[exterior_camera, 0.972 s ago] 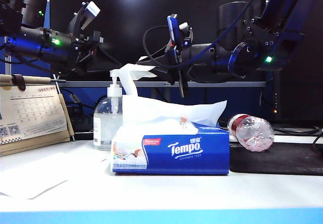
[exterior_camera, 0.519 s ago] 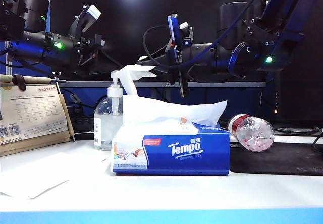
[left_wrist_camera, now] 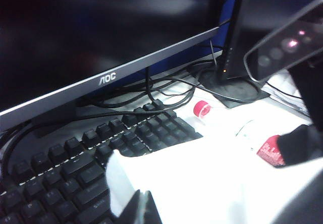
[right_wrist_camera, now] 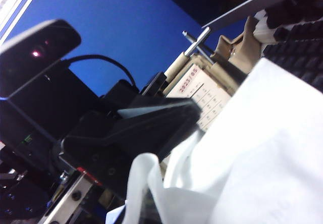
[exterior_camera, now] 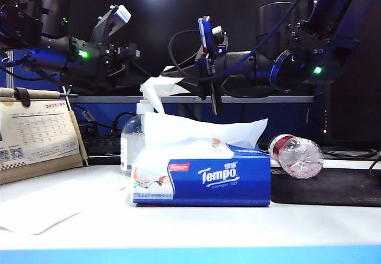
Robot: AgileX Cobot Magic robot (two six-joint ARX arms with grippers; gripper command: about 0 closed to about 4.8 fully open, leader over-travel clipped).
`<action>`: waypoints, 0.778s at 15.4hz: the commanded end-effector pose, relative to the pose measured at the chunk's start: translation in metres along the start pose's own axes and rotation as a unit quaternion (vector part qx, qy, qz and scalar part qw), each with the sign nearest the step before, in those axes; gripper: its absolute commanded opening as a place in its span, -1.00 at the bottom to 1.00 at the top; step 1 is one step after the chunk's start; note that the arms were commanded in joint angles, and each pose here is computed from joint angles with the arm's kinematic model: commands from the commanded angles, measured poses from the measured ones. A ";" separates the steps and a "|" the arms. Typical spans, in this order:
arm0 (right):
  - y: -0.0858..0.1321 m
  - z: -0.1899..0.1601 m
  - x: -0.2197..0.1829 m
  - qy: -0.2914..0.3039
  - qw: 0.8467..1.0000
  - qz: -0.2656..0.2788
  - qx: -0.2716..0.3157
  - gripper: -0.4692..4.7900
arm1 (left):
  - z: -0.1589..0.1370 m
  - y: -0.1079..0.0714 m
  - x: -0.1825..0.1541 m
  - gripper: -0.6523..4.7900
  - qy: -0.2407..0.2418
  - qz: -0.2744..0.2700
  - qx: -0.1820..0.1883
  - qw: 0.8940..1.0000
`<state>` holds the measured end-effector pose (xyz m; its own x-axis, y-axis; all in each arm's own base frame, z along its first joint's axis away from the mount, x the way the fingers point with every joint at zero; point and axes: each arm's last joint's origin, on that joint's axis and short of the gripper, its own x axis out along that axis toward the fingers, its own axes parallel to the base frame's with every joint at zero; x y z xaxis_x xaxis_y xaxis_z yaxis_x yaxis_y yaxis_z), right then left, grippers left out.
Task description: Pull out a tissue from the tissue dispenser, then press the switch of the alcohol sanitizer bottle to drop some sanitizer on the paper tissue, and finally place the treated tissue on the table.
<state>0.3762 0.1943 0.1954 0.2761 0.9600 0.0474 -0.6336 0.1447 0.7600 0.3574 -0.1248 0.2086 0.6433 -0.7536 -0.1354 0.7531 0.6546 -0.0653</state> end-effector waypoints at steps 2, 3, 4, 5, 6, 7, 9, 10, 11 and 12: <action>0.005 0.001 0.001 0.010 1.000 0.017 0.004 -0.83 | -0.022 0.001 0.000 -0.78 0.064 0.012 -0.048 0.997; 0.005 0.001 0.001 0.010 1.000 0.017 0.004 -0.83 | -0.023 0.000 0.000 -0.78 0.067 0.012 -0.050 0.996; 0.006 0.002 0.001 0.009 1.000 0.019 0.002 -0.83 | -0.024 0.000 0.000 -0.78 0.073 0.012 -0.054 0.996; 0.007 0.002 0.001 0.007 1.000 0.022 -0.003 -0.83 | -0.026 0.000 -0.001 -0.78 0.080 0.011 -0.057 0.995; 0.007 0.003 0.001 0.005 1.000 0.025 -0.005 -0.83 | -0.027 0.000 -0.001 -0.78 0.086 0.011 -0.057 0.995; 0.008 0.003 0.001 0.004 1.000 0.025 -0.004 -0.83 | -0.029 0.000 0.000 -0.78 0.088 0.010 -0.059 0.994; 0.007 0.003 0.001 0.004 1.000 0.025 -0.004 -0.83 | -0.042 0.003 0.004 -0.78 0.102 0.009 -0.069 0.992; 0.007 0.003 0.001 0.004 1.000 0.025 -0.004 -0.83 | -0.048 0.004 0.006 -0.78 0.111 0.009 -0.075 0.991; 0.007 0.003 0.001 0.005 1.000 0.025 -0.004 -0.83 | -0.050 0.004 0.006 -0.78 0.112 0.009 -0.076 0.991; 0.007 0.003 0.001 0.004 1.000 0.025 -0.004 -0.83 | -0.050 0.004 0.007 -0.78 0.110 0.009 -0.074 0.991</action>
<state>0.3752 0.1944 0.1974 0.2486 0.9667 0.0599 -0.6299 0.1144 0.7682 0.3646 -0.1251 0.1965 0.6472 -0.7494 -0.1400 0.7461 0.6603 -0.0856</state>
